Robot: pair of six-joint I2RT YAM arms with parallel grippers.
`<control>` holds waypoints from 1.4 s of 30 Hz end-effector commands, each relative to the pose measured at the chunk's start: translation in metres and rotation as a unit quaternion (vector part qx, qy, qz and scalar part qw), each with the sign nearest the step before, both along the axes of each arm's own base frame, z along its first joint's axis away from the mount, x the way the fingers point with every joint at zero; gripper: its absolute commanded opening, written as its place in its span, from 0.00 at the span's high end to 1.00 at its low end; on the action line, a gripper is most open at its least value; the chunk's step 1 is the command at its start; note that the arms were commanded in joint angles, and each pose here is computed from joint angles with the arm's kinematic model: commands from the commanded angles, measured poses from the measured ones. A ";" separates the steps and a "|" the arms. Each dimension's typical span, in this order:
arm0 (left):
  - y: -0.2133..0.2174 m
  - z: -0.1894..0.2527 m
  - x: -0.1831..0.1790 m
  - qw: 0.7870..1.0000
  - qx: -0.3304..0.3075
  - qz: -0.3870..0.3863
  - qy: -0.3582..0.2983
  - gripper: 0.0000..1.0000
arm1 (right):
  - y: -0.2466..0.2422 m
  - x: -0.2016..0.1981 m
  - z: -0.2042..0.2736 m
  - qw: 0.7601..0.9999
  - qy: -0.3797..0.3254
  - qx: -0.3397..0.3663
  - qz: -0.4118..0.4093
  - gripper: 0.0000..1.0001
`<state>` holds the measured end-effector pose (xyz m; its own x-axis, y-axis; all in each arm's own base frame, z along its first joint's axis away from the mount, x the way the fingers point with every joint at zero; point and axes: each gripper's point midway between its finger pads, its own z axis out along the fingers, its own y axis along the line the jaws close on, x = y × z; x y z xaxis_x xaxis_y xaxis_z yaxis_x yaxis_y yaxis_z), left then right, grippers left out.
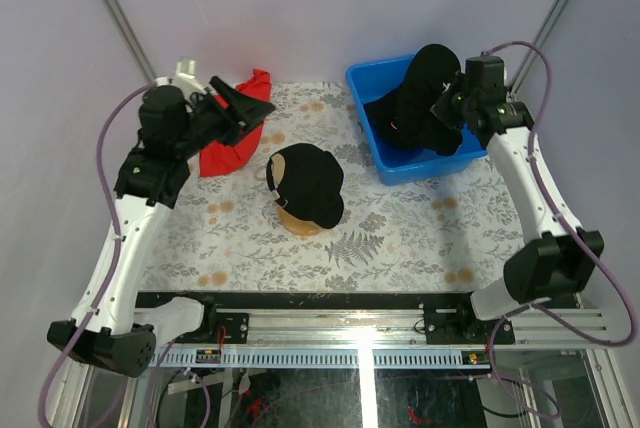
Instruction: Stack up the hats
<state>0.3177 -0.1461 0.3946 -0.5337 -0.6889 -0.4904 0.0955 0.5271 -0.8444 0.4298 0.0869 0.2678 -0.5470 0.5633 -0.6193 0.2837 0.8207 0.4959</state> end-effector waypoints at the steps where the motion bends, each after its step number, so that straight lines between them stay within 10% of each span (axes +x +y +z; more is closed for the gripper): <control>1: -0.053 0.046 -0.007 0.997 -0.052 -0.045 -0.043 0.44 | 0.024 -0.003 0.069 0.982 -0.108 0.152 -0.017 1.00; 14: -0.128 0.077 -0.009 0.951 -0.298 -0.074 0.029 0.36 | 0.061 -0.014 0.178 0.925 -0.242 0.293 0.010 1.00; 42: -0.190 0.064 0.026 0.958 -0.279 -0.067 -0.002 0.28 | 0.145 -0.063 0.181 0.936 -0.132 0.266 0.190 1.00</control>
<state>0.3459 -0.3330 0.4265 -0.6366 -0.7704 -0.0366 0.0373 0.0166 -0.9992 0.3797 0.2148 0.4218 -0.5719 0.7257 -0.3824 -0.0406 0.4406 0.8968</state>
